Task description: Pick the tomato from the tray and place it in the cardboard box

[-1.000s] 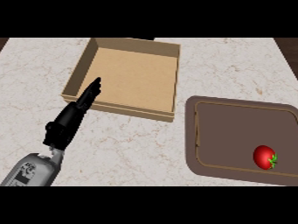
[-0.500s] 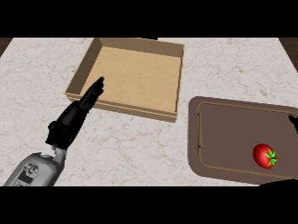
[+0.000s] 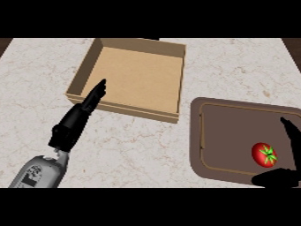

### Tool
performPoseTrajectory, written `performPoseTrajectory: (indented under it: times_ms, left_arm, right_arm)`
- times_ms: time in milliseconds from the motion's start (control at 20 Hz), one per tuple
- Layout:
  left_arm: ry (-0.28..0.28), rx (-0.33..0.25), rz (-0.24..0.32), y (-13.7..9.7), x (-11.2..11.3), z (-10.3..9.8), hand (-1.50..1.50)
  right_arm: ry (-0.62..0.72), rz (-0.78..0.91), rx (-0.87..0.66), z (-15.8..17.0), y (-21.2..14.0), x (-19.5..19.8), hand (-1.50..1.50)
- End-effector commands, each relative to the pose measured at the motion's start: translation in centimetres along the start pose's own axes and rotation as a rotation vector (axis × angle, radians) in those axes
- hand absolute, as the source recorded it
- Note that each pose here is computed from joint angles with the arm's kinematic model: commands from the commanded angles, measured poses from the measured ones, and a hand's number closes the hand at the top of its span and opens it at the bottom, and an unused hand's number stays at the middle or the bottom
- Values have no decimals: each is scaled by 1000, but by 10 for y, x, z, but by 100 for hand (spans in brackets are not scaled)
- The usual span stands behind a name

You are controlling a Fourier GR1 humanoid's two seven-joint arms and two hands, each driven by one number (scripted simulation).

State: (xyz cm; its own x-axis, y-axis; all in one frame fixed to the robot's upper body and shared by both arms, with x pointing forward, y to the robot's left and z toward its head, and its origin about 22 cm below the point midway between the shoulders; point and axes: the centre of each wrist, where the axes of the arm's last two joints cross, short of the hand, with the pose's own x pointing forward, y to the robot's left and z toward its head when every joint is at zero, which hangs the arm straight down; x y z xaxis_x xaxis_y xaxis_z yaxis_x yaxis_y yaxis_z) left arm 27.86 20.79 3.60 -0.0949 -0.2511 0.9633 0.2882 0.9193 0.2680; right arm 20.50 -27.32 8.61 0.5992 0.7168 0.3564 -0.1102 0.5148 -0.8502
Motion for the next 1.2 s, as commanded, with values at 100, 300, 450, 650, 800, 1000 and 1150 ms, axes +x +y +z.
performPoseTrajectory:
  times_ms: [100, 300, 450, 650, 800, 1000, 1150]
  left_arm:
    - [-10, 2, 1, 9, 4, 8, 0]
    - [-6, -3, -3, -17, 9, 7, 0]
    - [-8, 2, 23, 0, 5, -1, 0]
    - [5, 13, 24, -20, 12, -11, 0]
    - [-1, -6, 18, 15, 3, -13, 0]
    - [-18, 8, 18, -19, 5, 7, 0]
    - [-9, -11, 7, 8, 7, 3, 0]
  right_arm:
    - [3, 11, -25, -17, -15, 1, -150]
    - [21, 29, -17, -16, 15, -11, -150]
    - [39, 45, 2, -14, 7, 1, -150]
    - [45, 35, 52, -14, 25, -12, -150]
    - [45, 58, 57, -30, 33, 1, -150]
    - [83, 60, 88, -48, 25, -4, -150]
    - [73, 84, 89, -36, 44, -11, -150]
